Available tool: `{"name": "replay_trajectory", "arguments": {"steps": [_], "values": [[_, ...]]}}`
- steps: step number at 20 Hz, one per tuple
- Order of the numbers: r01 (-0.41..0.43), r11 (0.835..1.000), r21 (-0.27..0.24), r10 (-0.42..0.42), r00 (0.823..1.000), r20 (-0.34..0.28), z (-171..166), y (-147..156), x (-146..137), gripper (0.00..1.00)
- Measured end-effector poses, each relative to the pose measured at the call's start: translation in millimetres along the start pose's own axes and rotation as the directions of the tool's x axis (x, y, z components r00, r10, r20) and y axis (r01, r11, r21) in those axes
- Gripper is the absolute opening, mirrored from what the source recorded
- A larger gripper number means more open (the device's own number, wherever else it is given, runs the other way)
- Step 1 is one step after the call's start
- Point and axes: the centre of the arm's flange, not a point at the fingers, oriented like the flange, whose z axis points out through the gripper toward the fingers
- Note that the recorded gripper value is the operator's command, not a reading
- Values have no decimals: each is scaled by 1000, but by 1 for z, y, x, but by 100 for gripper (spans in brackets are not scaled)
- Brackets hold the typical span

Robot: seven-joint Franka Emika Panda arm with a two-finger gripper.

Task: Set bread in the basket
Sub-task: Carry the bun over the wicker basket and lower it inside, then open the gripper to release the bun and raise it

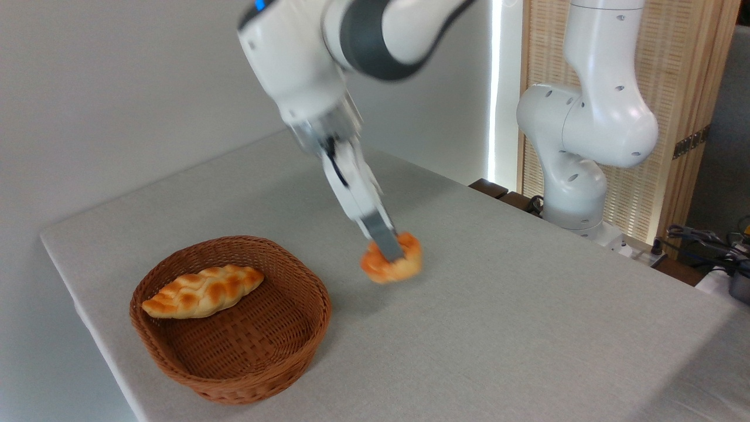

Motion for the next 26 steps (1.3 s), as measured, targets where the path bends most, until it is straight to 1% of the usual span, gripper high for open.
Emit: {"name": "replay_trajectory", "arguments": {"steps": [1,2,3,4,5,6,7,8,9,10,11,13,17,20,26], "values": [[6,1000,27,-6,1000,-26,-19,-3,1,24],[21,998,65,-17,998,-61,-43,-10,0,27],[65,994,91,-56,994,-95,-63,-20,1,29],[135,985,104,-121,985,-126,-76,-33,4,34],[208,971,121,-187,969,-159,-82,-49,10,45],[263,954,144,-234,953,-194,-82,-65,16,55],[313,934,171,-270,934,-235,-78,-82,25,57],[329,925,188,-277,926,-258,-70,-95,33,77],[331,923,198,-272,923,-274,-62,-105,42,90],[326,922,209,-261,922,-285,-55,-111,52,100],[318,923,218,-248,922,-297,-47,-117,65,100],[310,926,215,-240,924,-296,-39,-120,73,100],[306,928,213,-238,926,-294,-37,-119,75,100],[295,933,208,-229,930,-289,-34,-116,81,100],[294,933,208,-228,930,-288,-33,-116,82,100]]}}
